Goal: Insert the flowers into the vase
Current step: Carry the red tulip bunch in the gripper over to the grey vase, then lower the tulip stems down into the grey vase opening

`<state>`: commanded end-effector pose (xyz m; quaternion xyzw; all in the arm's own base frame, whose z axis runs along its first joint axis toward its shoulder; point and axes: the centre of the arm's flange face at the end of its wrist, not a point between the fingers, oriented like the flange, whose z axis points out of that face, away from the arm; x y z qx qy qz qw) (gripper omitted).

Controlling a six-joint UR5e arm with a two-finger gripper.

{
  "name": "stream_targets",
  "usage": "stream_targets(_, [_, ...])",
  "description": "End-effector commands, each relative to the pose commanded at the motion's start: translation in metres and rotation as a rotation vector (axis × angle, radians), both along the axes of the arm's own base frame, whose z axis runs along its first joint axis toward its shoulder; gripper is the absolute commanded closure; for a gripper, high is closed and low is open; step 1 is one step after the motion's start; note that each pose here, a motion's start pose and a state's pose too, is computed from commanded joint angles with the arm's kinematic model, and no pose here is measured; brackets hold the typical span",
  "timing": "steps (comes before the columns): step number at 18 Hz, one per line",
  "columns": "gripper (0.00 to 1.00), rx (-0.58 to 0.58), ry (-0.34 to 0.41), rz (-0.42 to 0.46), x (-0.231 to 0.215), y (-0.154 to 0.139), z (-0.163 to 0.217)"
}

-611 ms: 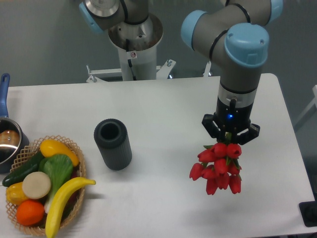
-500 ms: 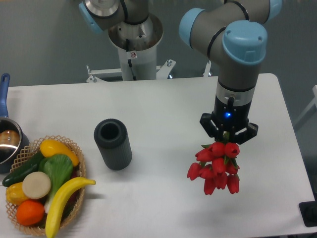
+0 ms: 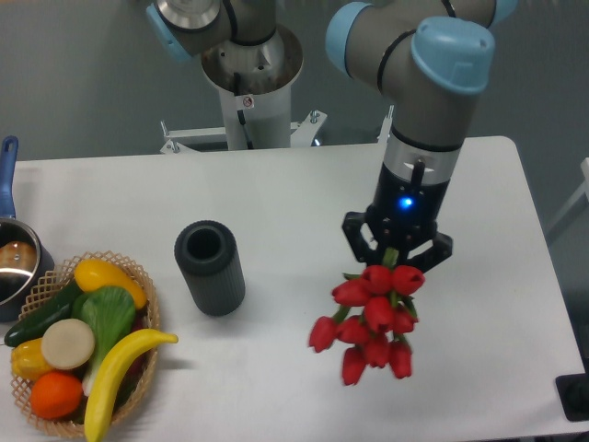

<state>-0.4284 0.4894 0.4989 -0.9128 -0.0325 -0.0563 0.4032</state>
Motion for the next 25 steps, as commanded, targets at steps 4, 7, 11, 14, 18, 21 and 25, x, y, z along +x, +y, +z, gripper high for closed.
stream_targets(4, [1.00, 0.199, -0.102, -0.076, 0.023, 0.003, 0.017])
stream_targets(7, [1.00, 0.338, -0.207, -0.162, 0.039, 0.001, 0.019])
stream_targets(11, [0.97, 0.455, -0.231, -0.215, 0.069, -0.023, 0.011])
stream_targets(14, [0.96, 0.514, -0.257, -0.208, 0.072, -0.050, 0.010])
stream_targets(18, [0.96, 0.522, -0.246, -0.235, 0.088, -0.055, -0.015])
stream_targets(21, [0.95, 0.550, -0.220, -0.272, 0.093, -0.056, -0.033])
stream_targets(25, [0.93, 0.548, -0.231, -0.274, 0.097, -0.058, -0.049])
